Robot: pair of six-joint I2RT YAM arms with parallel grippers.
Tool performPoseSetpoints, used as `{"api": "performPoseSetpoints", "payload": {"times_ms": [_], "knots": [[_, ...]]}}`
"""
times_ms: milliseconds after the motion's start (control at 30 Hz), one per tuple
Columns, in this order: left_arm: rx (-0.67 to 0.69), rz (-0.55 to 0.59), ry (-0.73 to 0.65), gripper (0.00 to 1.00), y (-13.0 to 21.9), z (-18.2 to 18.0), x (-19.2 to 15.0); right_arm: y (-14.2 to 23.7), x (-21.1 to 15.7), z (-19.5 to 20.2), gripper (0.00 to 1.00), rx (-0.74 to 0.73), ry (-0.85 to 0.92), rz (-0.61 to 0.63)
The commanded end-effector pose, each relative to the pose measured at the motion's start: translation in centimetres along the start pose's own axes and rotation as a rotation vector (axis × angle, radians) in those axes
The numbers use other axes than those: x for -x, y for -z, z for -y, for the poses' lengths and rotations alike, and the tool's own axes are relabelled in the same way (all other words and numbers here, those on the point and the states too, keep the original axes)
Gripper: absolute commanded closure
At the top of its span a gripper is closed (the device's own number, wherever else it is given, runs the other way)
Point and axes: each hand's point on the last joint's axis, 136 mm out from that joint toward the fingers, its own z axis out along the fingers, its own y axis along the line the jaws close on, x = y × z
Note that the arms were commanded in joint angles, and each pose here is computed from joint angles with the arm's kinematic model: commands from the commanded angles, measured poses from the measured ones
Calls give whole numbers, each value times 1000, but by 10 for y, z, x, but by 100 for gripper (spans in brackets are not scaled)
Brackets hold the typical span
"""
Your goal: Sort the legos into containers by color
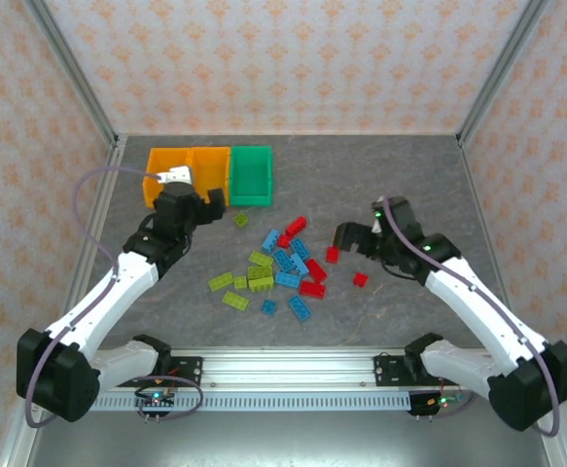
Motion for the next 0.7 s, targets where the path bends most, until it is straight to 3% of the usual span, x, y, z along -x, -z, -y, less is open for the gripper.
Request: {"api": "performPoseSetpoints", "payload": {"times_ms": [0,233,400,667], "knots": [[107,-318,24,0,20,-20,-84,4,-36,-26,0,30,49,-164],[80,-431,23,8,5,-9,-112,-9,-38,-55,0,35,103,-178],[7,-433,234,9,-44,33,-114,-19,-36,-61,0,22,82,-159],[115,-412,161,13,-118,48,-113,-23,-40,-52,0,-7,40,-147]]}}
